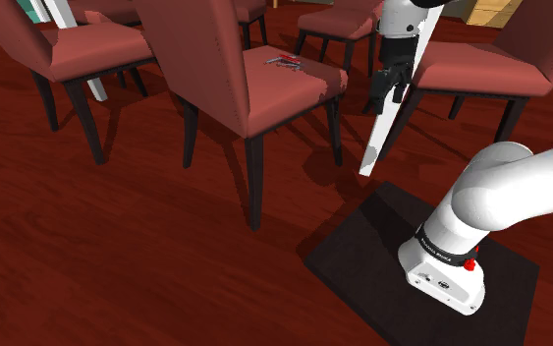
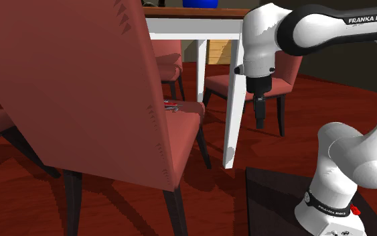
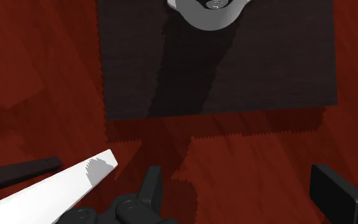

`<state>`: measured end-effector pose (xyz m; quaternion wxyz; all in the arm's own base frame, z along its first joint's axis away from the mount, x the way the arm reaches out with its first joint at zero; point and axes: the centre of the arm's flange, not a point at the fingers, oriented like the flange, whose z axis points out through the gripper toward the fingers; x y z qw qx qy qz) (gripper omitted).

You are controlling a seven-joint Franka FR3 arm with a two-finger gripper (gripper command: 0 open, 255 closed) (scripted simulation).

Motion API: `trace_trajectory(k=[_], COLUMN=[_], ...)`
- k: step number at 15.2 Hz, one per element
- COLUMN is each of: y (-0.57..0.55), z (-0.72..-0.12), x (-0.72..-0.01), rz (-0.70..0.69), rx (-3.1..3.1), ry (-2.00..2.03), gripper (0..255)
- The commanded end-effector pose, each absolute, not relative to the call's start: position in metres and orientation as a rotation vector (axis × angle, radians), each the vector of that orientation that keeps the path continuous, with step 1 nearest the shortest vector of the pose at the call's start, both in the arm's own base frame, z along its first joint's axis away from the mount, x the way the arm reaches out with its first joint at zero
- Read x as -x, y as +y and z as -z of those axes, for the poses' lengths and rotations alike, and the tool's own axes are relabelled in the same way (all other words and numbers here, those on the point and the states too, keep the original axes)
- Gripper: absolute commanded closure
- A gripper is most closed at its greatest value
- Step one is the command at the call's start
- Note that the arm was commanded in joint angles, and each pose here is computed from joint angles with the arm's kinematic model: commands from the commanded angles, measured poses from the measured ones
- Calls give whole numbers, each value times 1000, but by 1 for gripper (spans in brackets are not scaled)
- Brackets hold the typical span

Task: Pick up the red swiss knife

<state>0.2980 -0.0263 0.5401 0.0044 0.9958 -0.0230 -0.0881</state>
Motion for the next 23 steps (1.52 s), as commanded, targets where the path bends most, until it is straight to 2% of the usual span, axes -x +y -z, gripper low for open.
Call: trace_trajectory(k=[1,23], y=[-26,-16], z=[-540,-606], x=[-298,-560], rz=[276,70], rx=[-3120,-3140], ry=[-72,208], gripper=[0,0])
